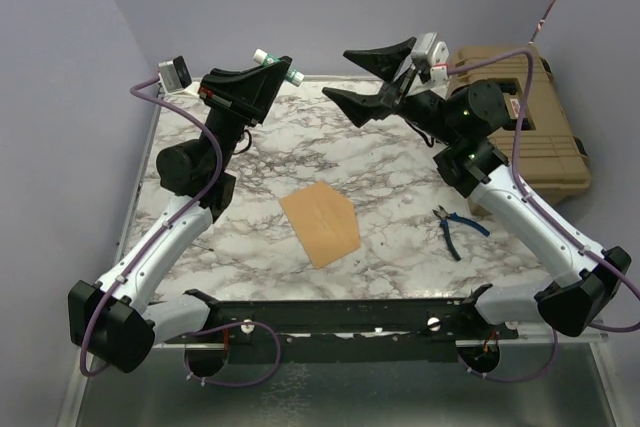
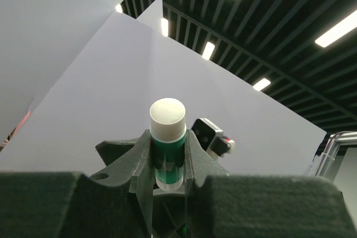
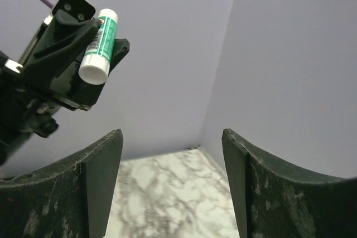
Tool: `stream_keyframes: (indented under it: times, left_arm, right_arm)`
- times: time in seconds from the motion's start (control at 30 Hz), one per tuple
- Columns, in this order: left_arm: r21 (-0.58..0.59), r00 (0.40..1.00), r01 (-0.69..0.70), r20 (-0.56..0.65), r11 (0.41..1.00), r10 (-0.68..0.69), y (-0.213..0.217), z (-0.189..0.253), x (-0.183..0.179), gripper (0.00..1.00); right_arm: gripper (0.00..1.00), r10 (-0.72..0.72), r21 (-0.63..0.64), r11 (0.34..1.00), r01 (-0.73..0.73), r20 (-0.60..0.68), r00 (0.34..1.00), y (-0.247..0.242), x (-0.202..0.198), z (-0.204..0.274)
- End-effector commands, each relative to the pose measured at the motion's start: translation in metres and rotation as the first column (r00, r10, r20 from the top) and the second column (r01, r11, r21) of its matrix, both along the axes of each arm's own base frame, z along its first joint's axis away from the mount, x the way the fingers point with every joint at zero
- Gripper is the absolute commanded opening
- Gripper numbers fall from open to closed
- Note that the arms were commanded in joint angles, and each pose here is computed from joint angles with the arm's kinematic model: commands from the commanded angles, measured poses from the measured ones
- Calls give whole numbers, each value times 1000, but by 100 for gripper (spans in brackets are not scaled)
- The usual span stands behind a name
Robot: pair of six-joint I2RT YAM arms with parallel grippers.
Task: Place the letter into the envelope and seal it
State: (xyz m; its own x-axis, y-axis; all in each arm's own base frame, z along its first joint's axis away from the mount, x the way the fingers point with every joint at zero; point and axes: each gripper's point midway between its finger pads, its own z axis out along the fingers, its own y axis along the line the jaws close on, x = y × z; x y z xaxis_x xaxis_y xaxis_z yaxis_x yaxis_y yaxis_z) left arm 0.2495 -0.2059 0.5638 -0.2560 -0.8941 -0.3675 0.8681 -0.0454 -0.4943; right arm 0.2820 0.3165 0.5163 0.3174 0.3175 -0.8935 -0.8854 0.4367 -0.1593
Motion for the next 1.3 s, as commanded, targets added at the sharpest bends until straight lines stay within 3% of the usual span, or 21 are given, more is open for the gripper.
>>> stream_keyframes:
  times: [0.0, 0.27, 0.63, 0.9, 1.03, 1.27]
  left_arm:
    - [2, 1000, 9, -15, 1000, -9, -2, -3, 1, 0]
    - [13, 1000, 4, -27, 1000, -4, -3, -9, 2, 0]
    - [17, 1000, 6, -30, 1000, -6, -2, -9, -1, 0]
    - [11, 999, 4, -32, 1000, -4, 1, -8, -4, 0]
    - [11, 1000, 1, -29, 1000, -1, 2, -8, -5, 0]
    - [27, 999, -19, -28, 999, 19, 1, -13, -2, 0]
  right_arm:
    - [73, -62, -121, 987, 105, 314, 947, 7, -9, 11]
    - [64, -88, -77, 986, 147, 509, 856, 28, -31, 28]
    - [50, -86, -96, 981, 169, 568, 818, 53, -34, 30]
    - [30, -94, -75, 986, 146, 470, 878, 56, -28, 38]
    - [11, -70, -66, 992, 104, 391, 918, 56, -30, 37]
    - [1, 82, 86, 992, -88, 76, 994, 54, -49, 44]
